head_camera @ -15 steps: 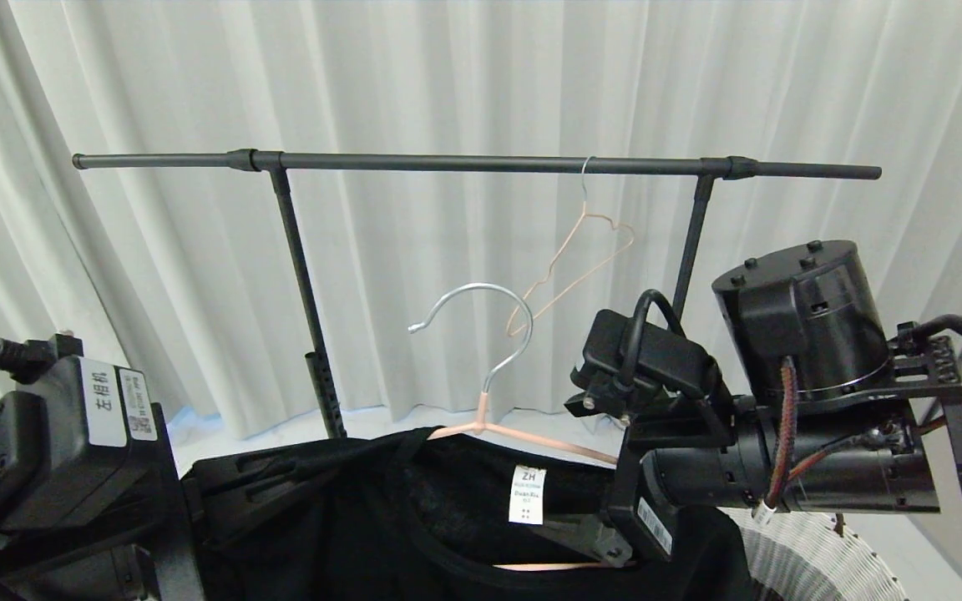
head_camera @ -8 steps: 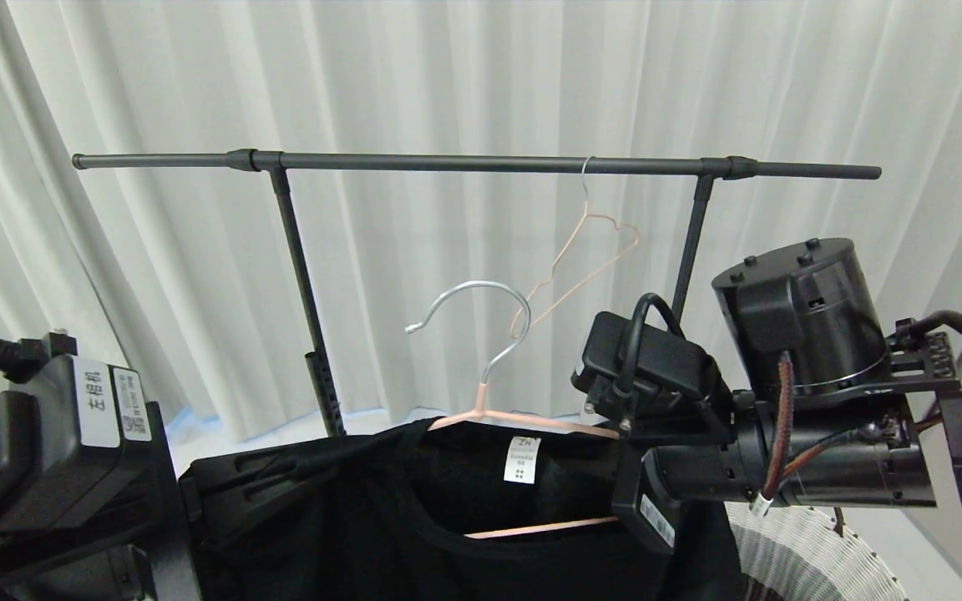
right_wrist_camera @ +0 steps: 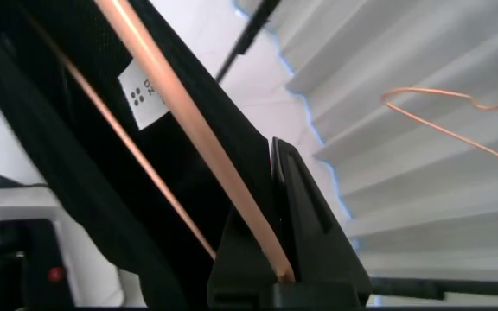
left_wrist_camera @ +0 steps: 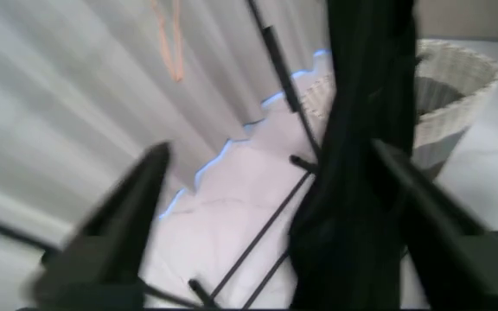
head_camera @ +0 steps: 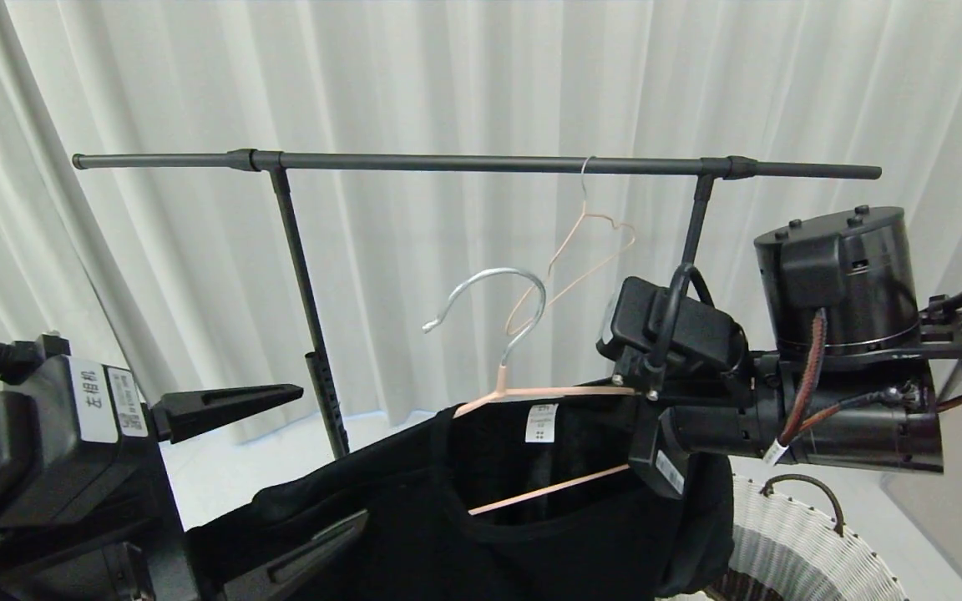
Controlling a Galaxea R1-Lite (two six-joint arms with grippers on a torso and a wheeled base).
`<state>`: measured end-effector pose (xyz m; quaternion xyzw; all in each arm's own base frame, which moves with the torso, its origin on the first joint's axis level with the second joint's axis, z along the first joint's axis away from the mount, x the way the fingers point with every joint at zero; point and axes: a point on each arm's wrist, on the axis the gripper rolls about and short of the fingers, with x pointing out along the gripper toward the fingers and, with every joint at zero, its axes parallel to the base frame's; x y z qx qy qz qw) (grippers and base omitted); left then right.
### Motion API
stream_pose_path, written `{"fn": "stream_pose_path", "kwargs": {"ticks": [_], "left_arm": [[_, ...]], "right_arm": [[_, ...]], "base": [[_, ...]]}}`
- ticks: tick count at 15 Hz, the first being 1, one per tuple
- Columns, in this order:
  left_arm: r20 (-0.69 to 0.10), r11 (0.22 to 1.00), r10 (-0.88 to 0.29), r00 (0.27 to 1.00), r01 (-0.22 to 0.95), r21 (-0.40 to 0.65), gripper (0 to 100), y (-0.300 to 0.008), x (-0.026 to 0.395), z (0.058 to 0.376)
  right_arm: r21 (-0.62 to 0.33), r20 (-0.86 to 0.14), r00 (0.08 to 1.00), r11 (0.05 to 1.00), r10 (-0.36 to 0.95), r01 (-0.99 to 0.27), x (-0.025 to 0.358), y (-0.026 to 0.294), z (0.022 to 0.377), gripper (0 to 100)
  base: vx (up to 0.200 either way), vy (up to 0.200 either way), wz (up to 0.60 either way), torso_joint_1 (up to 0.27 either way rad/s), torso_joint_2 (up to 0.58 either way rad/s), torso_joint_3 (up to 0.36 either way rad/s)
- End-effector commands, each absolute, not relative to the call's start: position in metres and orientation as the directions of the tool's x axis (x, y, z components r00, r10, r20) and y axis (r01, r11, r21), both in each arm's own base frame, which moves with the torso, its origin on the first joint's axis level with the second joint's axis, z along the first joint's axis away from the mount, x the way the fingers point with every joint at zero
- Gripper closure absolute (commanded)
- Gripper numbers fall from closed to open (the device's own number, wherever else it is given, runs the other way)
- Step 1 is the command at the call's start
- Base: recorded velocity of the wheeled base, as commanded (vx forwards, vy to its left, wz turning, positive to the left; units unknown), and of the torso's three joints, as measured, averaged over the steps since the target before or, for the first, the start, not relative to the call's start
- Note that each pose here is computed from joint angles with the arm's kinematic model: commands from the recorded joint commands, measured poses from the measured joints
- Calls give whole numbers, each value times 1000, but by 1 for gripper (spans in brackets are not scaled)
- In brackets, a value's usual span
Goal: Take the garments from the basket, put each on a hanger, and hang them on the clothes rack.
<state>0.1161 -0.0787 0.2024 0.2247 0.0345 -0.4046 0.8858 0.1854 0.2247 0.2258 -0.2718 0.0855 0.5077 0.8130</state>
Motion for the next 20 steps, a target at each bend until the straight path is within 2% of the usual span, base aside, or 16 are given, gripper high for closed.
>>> {"fn": "stream_pose_path", "kwargs": {"ticks": [1,5,7,10,13,15,16,20], "left_arm": [[-229,599,-680,696,708,375,0,-73,114,203],[-207,660,-620,757,646,384,0,-53,100,195],[-259,686,-573,778,628,368,0,-45,98,178],[-316,691,-554,770,637,341,0,-43,96,162],[-391,707,-543,744,655,265,0,-43,97,145],[-408,733,-541,735,650,200,0,-44,100,143],[-410,741,-539,736,645,186,100,-45,102,144],[-431,781,-482,763,597,183,100,-39,110,142]], "right_arm": [[-366,-401,499,365,769,-856,187,212,230,100],[-371,-378,556,429,740,-824,194,191,234,100],[-370,-371,574,450,730,-812,197,185,237,100],[-373,-364,578,455,730,-809,196,184,239,100],[-374,-359,580,456,732,-807,196,183,240,100],[-376,-359,579,454,732,-808,195,183,241,100],[-376,-359,579,454,732,-808,195,183,241,100],[-376,-360,581,456,730,-807,195,182,240,100]], "base": [[0,0,0,0,0,0],[0,0,0,0,0,0],[0,0,0,0,0,0],[0,0,0,0,0,0],[0,0,0,0,0,0],[0,0,0,0,0,0],[0,0,0,0,0,0],[0,0,0,0,0,0]]}}
